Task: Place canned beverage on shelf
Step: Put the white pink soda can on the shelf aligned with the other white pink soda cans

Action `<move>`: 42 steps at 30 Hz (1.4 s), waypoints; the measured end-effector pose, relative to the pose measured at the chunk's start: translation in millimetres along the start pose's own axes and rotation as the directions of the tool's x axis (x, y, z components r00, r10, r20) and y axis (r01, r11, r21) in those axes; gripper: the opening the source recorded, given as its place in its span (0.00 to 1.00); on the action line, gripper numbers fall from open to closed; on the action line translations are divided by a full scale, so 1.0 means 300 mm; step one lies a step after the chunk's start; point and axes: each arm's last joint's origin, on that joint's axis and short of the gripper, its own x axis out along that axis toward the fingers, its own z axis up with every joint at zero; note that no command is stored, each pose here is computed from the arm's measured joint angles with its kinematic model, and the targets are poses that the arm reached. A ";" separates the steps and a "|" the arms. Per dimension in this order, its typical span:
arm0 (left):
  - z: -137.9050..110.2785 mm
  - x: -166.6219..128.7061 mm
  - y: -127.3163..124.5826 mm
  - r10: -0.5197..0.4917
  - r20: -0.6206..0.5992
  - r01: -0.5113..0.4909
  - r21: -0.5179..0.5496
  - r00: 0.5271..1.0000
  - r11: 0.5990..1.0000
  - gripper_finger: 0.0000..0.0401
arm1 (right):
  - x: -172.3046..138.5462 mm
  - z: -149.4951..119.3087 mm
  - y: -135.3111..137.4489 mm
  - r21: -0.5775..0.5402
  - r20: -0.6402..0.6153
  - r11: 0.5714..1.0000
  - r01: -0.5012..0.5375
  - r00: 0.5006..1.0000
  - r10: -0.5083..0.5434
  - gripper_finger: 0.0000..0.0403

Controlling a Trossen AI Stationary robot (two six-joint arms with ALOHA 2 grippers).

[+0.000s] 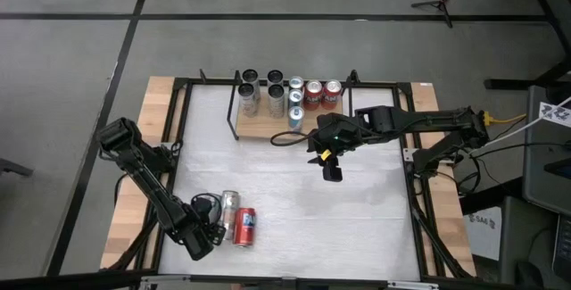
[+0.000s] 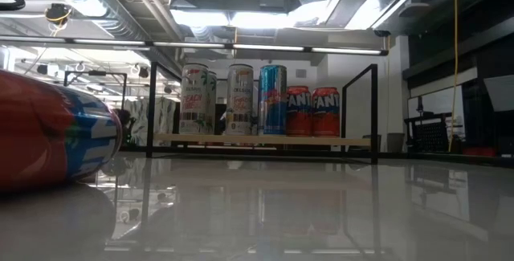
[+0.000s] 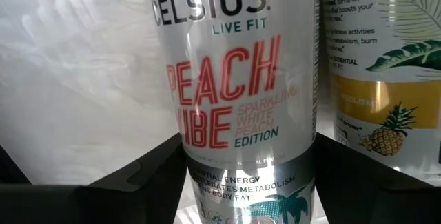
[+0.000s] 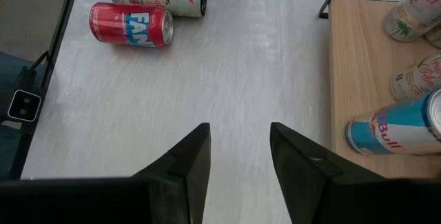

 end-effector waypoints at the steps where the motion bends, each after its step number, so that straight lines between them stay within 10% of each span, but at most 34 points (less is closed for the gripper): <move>1: 0.000 0.000 0.000 0.000 0.000 0.000 0.000 1.000 1.000 0.65 | 0.000 0.000 0.000 0.000 0.000 1.000 0.000 1.000 0.000 0.37; 42: 0.065 -0.004 0.051 -0.019 0.095 0.020 -0.011 0.995 1.000 0.64 | 0.000 0.000 0.000 0.000 0.000 1.000 0.001 1.000 -0.001 0.37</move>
